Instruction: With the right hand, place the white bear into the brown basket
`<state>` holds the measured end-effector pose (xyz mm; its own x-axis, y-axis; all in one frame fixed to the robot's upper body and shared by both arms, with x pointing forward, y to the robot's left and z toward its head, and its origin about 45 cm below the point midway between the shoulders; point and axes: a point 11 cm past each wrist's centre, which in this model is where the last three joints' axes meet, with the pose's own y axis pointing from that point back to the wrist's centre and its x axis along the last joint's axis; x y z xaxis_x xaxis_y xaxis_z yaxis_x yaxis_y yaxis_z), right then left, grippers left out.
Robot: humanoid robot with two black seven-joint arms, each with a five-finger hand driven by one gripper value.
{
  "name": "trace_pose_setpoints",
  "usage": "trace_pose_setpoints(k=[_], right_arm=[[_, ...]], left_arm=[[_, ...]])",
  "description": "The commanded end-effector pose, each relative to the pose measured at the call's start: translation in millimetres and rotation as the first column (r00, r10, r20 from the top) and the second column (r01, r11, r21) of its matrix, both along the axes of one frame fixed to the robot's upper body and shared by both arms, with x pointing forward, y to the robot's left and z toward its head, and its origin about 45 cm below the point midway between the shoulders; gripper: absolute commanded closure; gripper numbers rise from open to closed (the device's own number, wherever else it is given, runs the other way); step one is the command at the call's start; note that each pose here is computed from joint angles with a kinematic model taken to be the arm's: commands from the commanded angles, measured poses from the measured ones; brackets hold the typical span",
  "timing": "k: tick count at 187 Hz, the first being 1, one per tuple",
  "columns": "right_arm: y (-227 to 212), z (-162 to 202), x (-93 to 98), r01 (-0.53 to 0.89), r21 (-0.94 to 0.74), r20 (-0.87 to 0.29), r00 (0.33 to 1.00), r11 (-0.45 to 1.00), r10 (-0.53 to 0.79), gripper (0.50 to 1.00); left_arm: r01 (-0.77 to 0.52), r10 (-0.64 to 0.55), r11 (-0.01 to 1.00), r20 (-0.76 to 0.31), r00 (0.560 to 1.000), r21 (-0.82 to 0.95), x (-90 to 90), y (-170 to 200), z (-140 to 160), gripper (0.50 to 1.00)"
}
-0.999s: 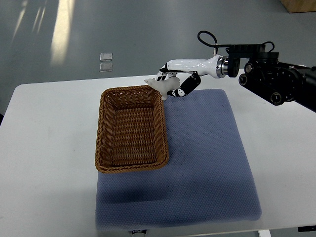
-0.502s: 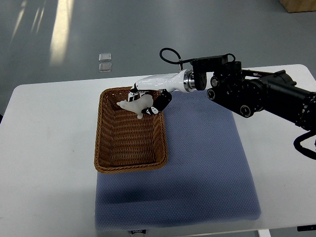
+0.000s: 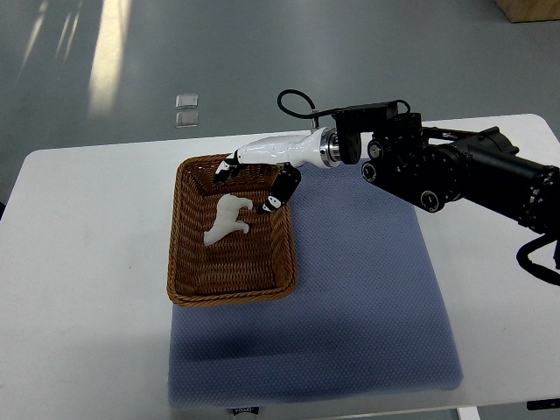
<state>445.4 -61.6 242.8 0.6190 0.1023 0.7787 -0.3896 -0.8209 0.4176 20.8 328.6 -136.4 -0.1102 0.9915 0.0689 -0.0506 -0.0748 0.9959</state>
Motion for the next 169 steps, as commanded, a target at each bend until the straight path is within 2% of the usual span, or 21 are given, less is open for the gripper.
trace_pose_setpoints(k=[1,48,76,88,109,122,141,169], right_arm=[[-1.4,1.1,1.2,0.006,0.006,0.006,1.0,1.0,-0.006,0.679],[-27.4,13.3,18.1,0.101,0.074,0.036,0.994,0.992,-0.104,0.644],[-49.3,6.1,21.4,0.233,0.224,-0.088,0.972,0.946,-0.219,0.617],[-70.0,9.5,29.9,0.325,0.276,-0.134,0.945,0.905,-0.298,0.611],[-106.2,9.9,41.8,0.504,0.38,-0.269,0.863,0.776,-0.429,0.605],[-132.2,5.8,47.6,0.624,0.433,-0.384,0.781,0.651,-0.493,0.591],[-162.2,-14.0,47.3,0.744,0.444,-0.514,0.668,0.499,-0.538,0.576],[-197.5,-39.1,42.9,0.849,0.444,-0.64,0.525,0.288,-0.561,0.574]], left_arm=[[0.0,0.0,1.0,0.0,1.0,0.0,0.1,0.0,0.0,0.5],[-0.002,0.002,1.0,0.001,1.0,0.001,0.1,0.6,0.1,0.5],[-0.003,0.003,1.0,0.001,1.0,0.001,0.2,0.6,0.1,0.5],[-0.003,0.003,1.0,0.001,1.0,0.003,0.1,1.1,0.1,0.5],[-0.006,0.006,1.0,0.002,1.0,0.003,0.3,1.1,0.1,0.5],[-0.006,0.006,1.0,0.002,1.0,0.003,0.3,1.1,0.1,0.5],[-0.006,0.006,1.0,0.002,1.0,0.001,0.3,0.6,0.1,0.5],[-0.006,0.006,1.0,0.002,1.0,0.001,0.4,0.6,0.1,0.5]])
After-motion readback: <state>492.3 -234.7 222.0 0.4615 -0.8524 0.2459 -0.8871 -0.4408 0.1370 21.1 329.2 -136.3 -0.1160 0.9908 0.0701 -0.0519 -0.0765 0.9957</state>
